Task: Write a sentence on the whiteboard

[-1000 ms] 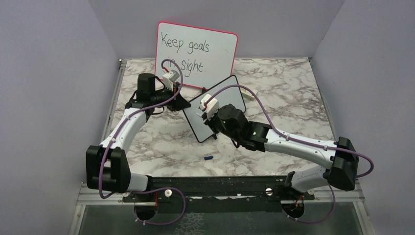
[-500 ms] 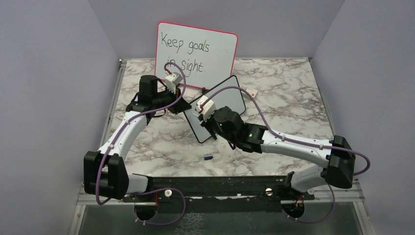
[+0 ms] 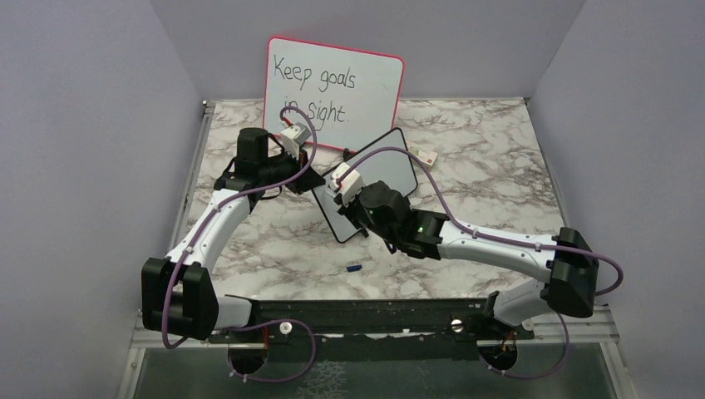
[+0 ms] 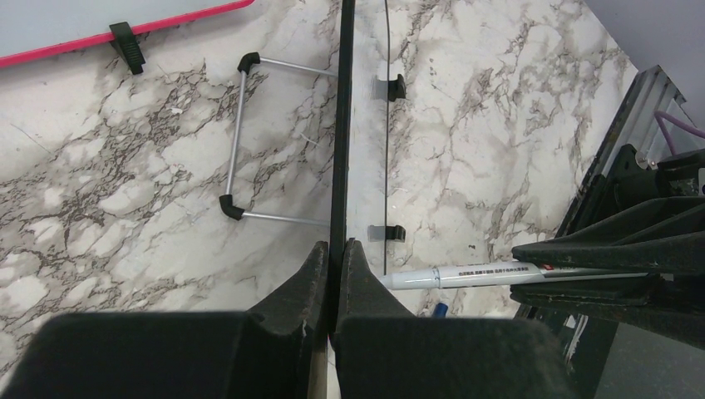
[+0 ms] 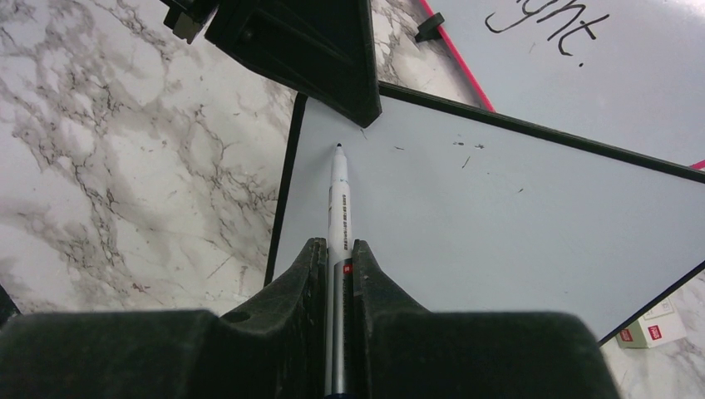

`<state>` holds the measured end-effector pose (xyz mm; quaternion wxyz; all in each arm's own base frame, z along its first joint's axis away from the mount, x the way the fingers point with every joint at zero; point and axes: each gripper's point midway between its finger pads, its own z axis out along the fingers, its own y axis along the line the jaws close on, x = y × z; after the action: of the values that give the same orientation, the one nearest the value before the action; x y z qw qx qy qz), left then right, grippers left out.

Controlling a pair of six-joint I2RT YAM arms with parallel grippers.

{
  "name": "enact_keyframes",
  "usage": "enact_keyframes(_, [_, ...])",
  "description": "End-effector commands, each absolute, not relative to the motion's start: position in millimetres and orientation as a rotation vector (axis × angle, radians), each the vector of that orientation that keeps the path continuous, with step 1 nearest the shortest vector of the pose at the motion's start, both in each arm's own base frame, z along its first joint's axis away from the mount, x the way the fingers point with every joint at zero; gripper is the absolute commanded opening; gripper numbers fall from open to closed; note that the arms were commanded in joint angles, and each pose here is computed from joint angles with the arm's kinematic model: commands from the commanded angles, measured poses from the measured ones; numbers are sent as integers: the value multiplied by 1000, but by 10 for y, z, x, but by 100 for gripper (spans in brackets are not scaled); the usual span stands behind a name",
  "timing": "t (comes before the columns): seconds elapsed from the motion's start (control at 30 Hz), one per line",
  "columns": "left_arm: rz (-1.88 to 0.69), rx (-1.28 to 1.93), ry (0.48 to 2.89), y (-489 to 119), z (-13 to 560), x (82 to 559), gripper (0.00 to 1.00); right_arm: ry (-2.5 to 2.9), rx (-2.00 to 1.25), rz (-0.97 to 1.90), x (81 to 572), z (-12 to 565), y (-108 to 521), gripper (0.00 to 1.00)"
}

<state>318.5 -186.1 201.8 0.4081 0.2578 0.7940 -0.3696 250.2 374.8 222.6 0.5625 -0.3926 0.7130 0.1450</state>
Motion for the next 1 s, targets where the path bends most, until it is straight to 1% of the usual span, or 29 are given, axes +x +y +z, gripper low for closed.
enact_keyframes(0.0, [-806, 640, 2075, -1719, 1784, 3215, 0, 1636, -891, 353, 2525, 2379, 3845, 0])
enact_keyframes(0.97, [-813, 646, 2078, -1737, 1772, 3200, 0, 1655, -857, 267, 2624, 2316, 3787, 0])
